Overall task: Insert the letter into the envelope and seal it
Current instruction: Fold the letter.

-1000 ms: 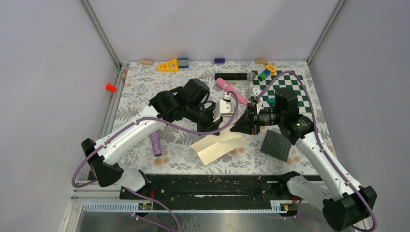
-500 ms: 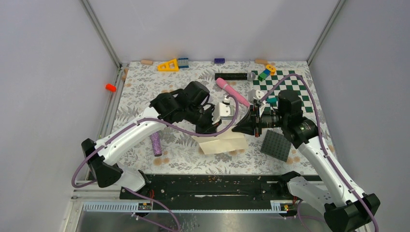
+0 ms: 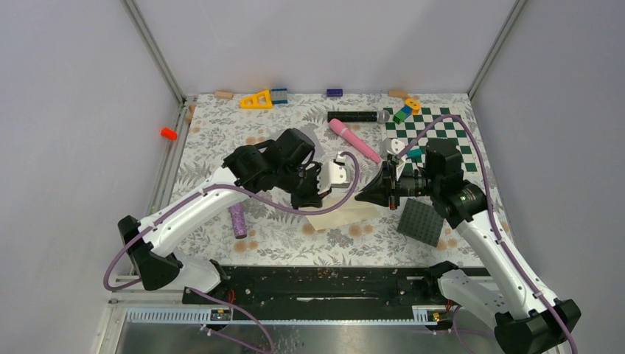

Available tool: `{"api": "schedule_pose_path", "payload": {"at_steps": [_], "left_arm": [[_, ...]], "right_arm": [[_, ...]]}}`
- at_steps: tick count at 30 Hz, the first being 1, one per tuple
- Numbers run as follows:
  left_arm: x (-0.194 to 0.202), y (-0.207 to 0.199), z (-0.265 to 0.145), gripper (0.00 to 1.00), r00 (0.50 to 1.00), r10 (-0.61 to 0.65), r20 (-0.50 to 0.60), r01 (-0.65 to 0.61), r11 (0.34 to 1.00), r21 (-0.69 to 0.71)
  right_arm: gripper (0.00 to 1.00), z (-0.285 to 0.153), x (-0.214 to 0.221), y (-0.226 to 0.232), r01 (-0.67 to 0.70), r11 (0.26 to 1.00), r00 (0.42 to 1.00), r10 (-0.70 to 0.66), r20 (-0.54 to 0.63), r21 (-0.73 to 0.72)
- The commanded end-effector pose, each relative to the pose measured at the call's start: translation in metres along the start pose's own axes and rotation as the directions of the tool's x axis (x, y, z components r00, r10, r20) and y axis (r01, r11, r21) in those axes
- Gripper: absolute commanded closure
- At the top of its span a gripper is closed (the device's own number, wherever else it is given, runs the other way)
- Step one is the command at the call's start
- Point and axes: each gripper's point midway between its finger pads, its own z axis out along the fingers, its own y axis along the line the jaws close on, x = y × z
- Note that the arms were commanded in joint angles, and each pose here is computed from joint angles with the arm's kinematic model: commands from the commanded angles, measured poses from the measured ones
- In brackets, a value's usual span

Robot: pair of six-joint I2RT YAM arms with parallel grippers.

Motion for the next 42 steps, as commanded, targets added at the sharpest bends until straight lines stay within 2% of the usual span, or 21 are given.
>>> {"api": "schedule_pose_path", "payload": {"at_steps": [1,2,4,6,9,10,12,13,16,17,19,20,22,23,24,25,26,29,31,37,42], "left_arm": [[0.005,0.002,-0.012,1.0,0.999,0.033,-0.002,-0.033,0.998,-0.057],[0.005,0.002,-0.013,1.0,0.999,0.034,-0.003,-0.034,0.998,-0.06],[0.007,0.004,-0.014,0.84,0.999,0.031,-0.009,-0.031,0.997,-0.071],[0.009,0.004,-0.015,0.74,0.999,0.034,-0.015,-0.036,0.996,-0.081],[0.013,0.005,-0.017,0.65,0.999,0.041,-0.025,-0.043,0.995,-0.092],[0.015,0.004,-0.017,0.69,0.999,0.042,-0.031,-0.045,0.995,-0.093],[0.019,0.004,-0.018,0.96,0.998,0.047,-0.041,-0.051,0.994,-0.093],[0.02,0.004,-0.019,1.0,0.998,0.047,-0.044,-0.051,0.994,-0.096],[0.023,0.004,-0.021,0.97,0.998,0.05,-0.045,-0.054,0.993,-0.106],[0.024,0.004,-0.022,0.86,0.998,0.05,-0.047,-0.055,0.992,-0.111],[0.025,0.005,-0.025,0.72,0.998,0.052,-0.045,-0.057,0.991,-0.121],[0.025,0.006,-0.026,0.68,0.998,0.051,-0.044,-0.057,0.99,-0.127],[0.027,0.008,-0.03,0.67,0.998,0.053,-0.044,-0.058,0.989,-0.137],[0.029,0.009,-0.031,0.68,0.998,0.051,-0.044,-0.057,0.988,-0.142],[0.031,0.009,-0.032,0.77,0.998,0.052,-0.046,-0.058,0.989,-0.139],[0.032,0.008,-0.033,0.93,0.997,0.053,-0.048,-0.059,0.989,-0.137],[0.034,0.008,-0.033,1.0,0.997,0.051,-0.05,-0.058,0.989,-0.136],[0.037,0.008,-0.034,1.0,0.998,0.048,-0.052,-0.054,0.989,-0.136],[0.037,0.009,-0.035,0.82,0.998,0.043,-0.053,-0.05,0.988,-0.144],[0.033,0.012,-0.038,0.52,0.999,0.044,-0.031,-0.048,0.987,-0.154],[0.014,0.017,-0.036,0.5,0.999,0.029,0.022,-0.026,0.988,-0.152]], "right_arm": [[1.0,-0.006,-0.017,0.002,0.065,0.998,0.998,-0.065,0.024,0.021],[1.0,-0.006,-0.017,0.002,0.064,0.998,0.998,-0.065,0.024,0.022],[1.0,-0.007,-0.019,0.002,0.065,0.998,0.998,-0.065,0.026,0.027],[1.0,-0.008,-0.02,0.001,0.064,0.997,0.998,-0.065,0.027,0.034],[1.0,-0.009,-0.023,0.001,0.067,0.997,0.997,-0.068,0.033,0.041],[1.0,-0.01,-0.023,0.002,0.066,0.997,0.997,-0.068,0.034,0.04],[1.0,-0.01,-0.024,0.002,0.065,0.997,0.997,-0.066,0.035,0.039],[1.0,-0.01,-0.024,0.002,0.065,0.997,0.997,-0.066,0.036,0.041],[1.0,-0.01,-0.026,0.002,0.062,0.997,0.997,-0.063,0.038,0.04],[1.0,-0.011,-0.027,0.002,0.063,0.997,0.997,-0.065,0.039,0.04],[1.0,-0.011,-0.028,0.002,0.064,0.997,0.997,-0.066,0.041,0.04],[1.0,-0.011,-0.027,0.002,0.061,0.997,0.997,-0.063,0.04,0.041],[1.0,-0.012,-0.028,0.002,0.064,0.997,0.997,-0.066,0.042,0.043],[1.0,-0.012,-0.028,0.002,0.063,0.997,0.997,-0.065,0.042,0.043],[1.0,-0.012,-0.027,0.001,0.063,0.997,0.997,-0.065,0.041,0.046],[1.0,-0.012,-0.028,0.001,0.064,0.997,0.997,-0.066,0.042,0.046],[1.0,-0.013,-0.028,0.001,0.065,0.997,0.997,-0.067,0.043,0.047],[1.0,-0.013,-0.029,0.001,0.067,0.997,0.997,-0.069,0.044,0.047],[1.0,-0.013,-0.029,0.001,0.063,0.997,0.997,-0.065,0.044,0.047],[1.0,-0.013,-0.029,0.001,0.06,0.997,0.997,-0.062,0.044,0.047],[1.0,-0.011,-0.029,0.0,0.043,0.998,0.998,-0.044,0.042,0.036]]}}
